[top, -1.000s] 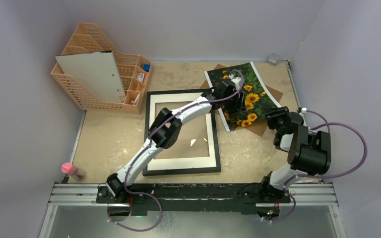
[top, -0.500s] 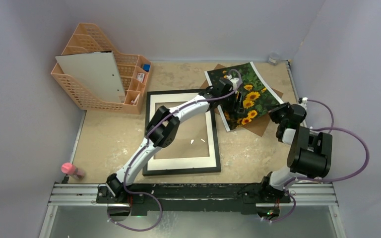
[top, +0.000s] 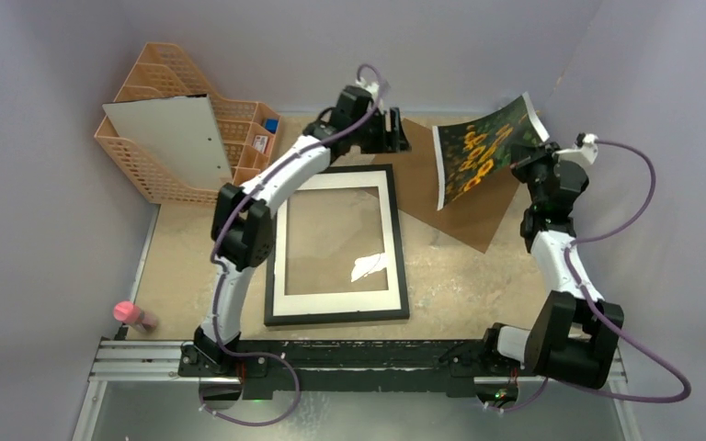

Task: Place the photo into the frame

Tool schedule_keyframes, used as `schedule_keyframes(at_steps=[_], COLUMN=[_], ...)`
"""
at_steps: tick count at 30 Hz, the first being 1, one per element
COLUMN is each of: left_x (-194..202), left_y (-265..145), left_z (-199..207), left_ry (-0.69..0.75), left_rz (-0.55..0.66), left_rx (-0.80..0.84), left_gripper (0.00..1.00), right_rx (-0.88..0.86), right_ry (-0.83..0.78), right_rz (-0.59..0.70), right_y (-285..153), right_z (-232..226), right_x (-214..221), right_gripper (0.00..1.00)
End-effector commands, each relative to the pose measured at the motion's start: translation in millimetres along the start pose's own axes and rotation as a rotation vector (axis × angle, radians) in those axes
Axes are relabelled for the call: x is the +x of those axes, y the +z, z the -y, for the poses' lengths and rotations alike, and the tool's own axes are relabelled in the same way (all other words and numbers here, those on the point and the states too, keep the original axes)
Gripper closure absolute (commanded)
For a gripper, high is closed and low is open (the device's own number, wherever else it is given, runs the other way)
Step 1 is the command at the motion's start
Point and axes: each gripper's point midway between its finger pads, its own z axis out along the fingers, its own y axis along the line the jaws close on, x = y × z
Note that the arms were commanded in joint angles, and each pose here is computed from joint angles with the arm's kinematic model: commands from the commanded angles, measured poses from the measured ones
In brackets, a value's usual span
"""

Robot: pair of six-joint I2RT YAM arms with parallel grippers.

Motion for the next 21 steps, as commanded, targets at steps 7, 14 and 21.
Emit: schedule_keyframes(at_steps=[7, 14, 21], left_x=[-63.2, -74.6, -70.7], left_y=[-103.0, -154.9, -205.5], left_z=[-29.1, -65.7, -117.7], left_ry=[-0.117, -0.185, -0.309], left_rz=[0.140, 0.237, 0.305], left_rx=[-0.104, -0.185, -0.221], left_gripper=[0.34, 0.34, 0.34], right_rx=[-0.298, -0.496, -0.543], right_ry=[-0.184, -0.332, -0.499], right_rz=[-0.028, -0.246, -0.431], right_y=[-9.6, -27.1, -53.7], right_z=[-149.6, -224.8, -245.8], right_x=[-39.6, 20.9, 91.2], right_gripper=[1.00, 1.00, 1.00])
